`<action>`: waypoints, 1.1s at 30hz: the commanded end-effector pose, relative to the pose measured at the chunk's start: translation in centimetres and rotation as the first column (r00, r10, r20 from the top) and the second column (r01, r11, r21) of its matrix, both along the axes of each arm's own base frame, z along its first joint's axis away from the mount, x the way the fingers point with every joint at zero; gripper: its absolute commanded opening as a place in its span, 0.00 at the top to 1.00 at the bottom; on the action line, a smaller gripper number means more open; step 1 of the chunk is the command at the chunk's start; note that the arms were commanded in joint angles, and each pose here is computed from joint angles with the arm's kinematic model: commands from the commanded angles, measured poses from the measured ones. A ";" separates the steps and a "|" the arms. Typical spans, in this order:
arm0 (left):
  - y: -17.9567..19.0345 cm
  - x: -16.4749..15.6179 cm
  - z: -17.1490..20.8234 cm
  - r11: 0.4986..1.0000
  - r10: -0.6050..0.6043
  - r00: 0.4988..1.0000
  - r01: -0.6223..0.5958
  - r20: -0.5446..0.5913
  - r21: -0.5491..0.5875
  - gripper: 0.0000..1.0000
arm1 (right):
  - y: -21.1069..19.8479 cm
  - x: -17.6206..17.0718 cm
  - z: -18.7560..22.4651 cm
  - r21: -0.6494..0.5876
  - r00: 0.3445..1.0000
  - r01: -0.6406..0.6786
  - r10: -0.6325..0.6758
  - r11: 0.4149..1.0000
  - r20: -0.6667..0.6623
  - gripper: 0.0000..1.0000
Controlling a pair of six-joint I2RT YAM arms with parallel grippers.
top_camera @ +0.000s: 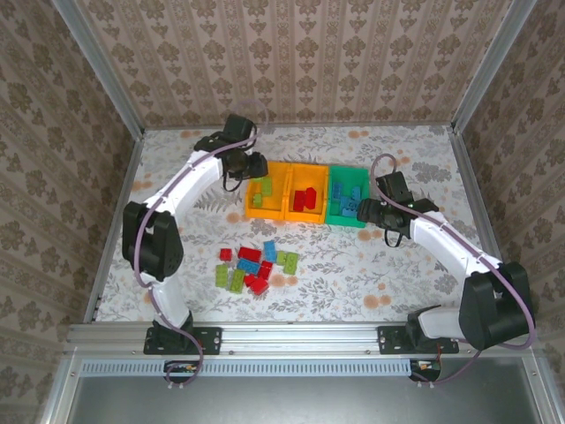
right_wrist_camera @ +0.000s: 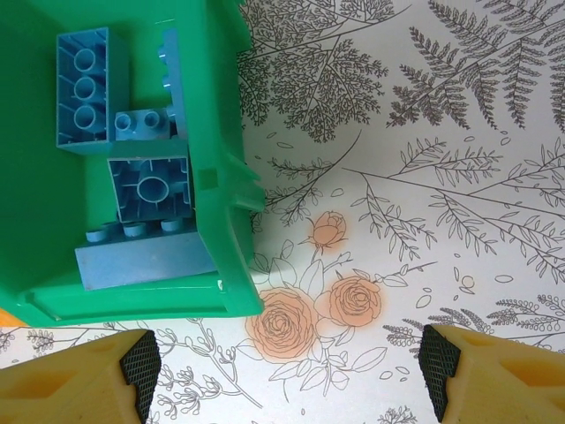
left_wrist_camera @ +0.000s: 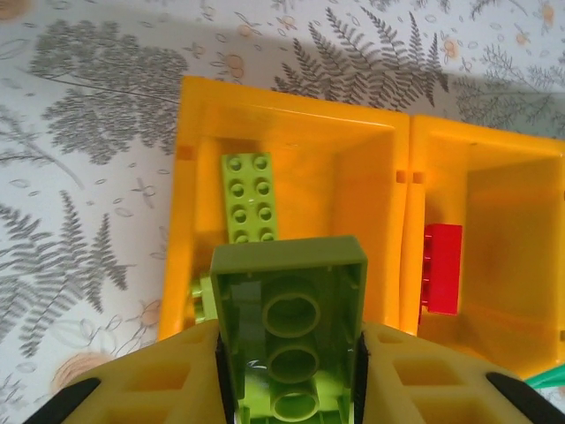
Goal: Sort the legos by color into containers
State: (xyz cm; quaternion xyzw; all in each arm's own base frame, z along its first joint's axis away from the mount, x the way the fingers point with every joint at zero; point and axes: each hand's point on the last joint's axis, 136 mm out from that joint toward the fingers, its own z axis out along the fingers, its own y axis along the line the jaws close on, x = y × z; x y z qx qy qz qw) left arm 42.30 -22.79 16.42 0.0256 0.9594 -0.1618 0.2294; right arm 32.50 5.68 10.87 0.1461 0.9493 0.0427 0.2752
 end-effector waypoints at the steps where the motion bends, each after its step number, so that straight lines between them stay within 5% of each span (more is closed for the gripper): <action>1: -1.6 0.0 -2.0 0.996 -0.083 0.996 0.084 -0.027 0.029 0.63 | 0.1 -0.3 1.8 0.010 1.000 -0.015 0.014 1.000 0.023 0.20; 7: -2.4 1.0 -2.7 0.997 -0.073 0.997 0.073 -0.021 0.019 0.57 | 1.4 -1.3 3.0 -0.015 0.996 -0.076 0.077 0.997 0.048 0.17; 12: -2.9 1.3 -1.7 0.998 -0.061 0.998 0.061 0.021 0.002 0.36 | 4.3 -2.5 3.9 -0.030 0.989 -0.139 0.140 0.990 0.054 0.17; 19: -2.6 0.8 0.4 0.999 -0.031 0.995 0.033 0.092 -0.023 0.02 | 12.0 -4.1 2.8 0.106 0.969 -0.246 0.241 0.964 0.057 0.19; 26: 1.2 -0.2 2.5 0.999 0.018 0.980 -0.026 0.201 0.037 0.00 | 20.4 -6.5 -0.7 0.115 0.912 -0.395 0.405 0.911 -0.072 0.19; 33: 7.1 -1.5 0.8 0.989 0.149 0.978 -0.148 0.146 -0.019 0.00 | 24.7 -8.8 -3.9 0.097 0.862 -0.448 0.458 0.889 -0.219 0.19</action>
